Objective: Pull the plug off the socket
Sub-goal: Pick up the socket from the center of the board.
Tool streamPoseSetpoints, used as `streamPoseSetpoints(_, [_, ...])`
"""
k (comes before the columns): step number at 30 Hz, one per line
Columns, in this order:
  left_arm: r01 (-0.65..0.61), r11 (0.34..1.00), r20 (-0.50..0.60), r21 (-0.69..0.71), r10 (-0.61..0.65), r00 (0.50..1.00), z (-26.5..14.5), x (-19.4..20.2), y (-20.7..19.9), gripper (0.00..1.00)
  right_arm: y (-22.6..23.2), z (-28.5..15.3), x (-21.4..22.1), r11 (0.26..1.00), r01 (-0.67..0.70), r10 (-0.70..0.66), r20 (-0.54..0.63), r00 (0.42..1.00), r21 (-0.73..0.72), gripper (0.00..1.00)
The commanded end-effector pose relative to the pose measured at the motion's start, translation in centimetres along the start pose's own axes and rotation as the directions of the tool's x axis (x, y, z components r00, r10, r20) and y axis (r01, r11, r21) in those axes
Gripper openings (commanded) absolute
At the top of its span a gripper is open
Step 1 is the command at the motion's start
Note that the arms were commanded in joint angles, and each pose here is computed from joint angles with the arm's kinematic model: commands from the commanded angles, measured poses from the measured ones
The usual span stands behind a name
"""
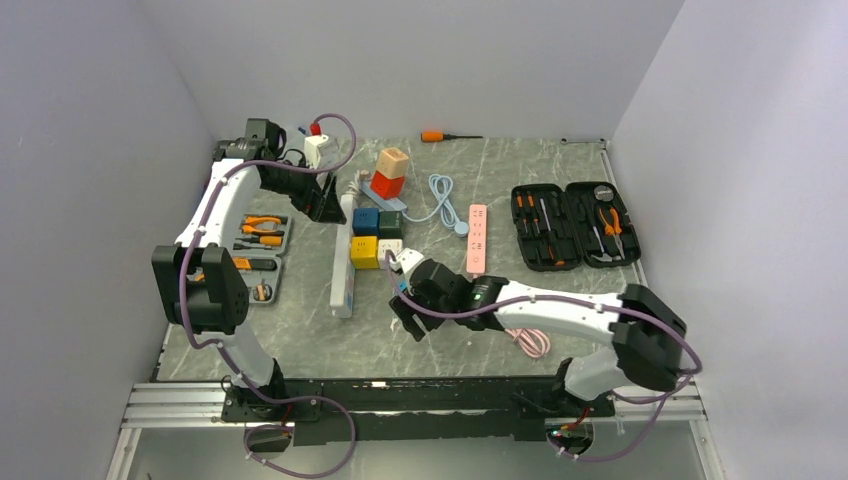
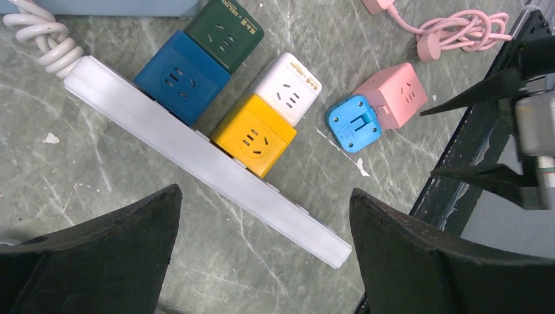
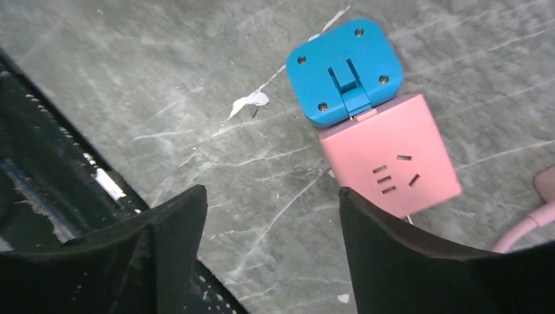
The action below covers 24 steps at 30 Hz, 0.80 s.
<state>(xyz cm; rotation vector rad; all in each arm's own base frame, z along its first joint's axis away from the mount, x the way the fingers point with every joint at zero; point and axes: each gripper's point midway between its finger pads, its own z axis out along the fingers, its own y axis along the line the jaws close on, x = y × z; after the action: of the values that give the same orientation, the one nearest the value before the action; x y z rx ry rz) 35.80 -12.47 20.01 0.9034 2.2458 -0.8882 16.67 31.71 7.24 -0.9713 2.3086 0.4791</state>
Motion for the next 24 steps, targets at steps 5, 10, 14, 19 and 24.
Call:
streamPoseSetpoints(5, [-0.046,0.998,0.037,0.044,0.044,0.998,-0.4,-0.8,-1.6,0.99,-1.3,-5.3,-5.2,0.996,0.079,-0.085,0.173,0.981,0.043,0.99])
streamPoseSetpoints(10, [-0.048,0.997,0.037,0.061,0.046,0.998,-0.1,-0.5,-2.0,0.99,-4.3,-2.6,-4.3,0.98,0.181,-0.192,0.146,0.97,0.086,1.0])
streamPoseSetpoints(14, [-0.06,0.996,0.038,0.066,0.058,0.998,-0.3,-0.4,-2.5,0.99,-5.8,-0.5,-4.3,0.976,0.208,-0.214,0.11,0.971,0.064,1.0])
streamPoseSetpoints(19, [-0.075,0.995,0.039,0.072,0.072,0.997,-0.4,-0.2,-2.8,0.99,-5.4,1.0,-4.3,0.972,0.23,-0.233,0.102,0.967,0.039,1.0])
streamPoseSetpoints(24, [-0.083,0.994,0.043,0.075,0.08,0.996,-0.5,-0.2,-3.0,0.99,-5.6,2.8,-2.8,0.97,0.243,-0.244,0.05,0.968,0.025,1.0])
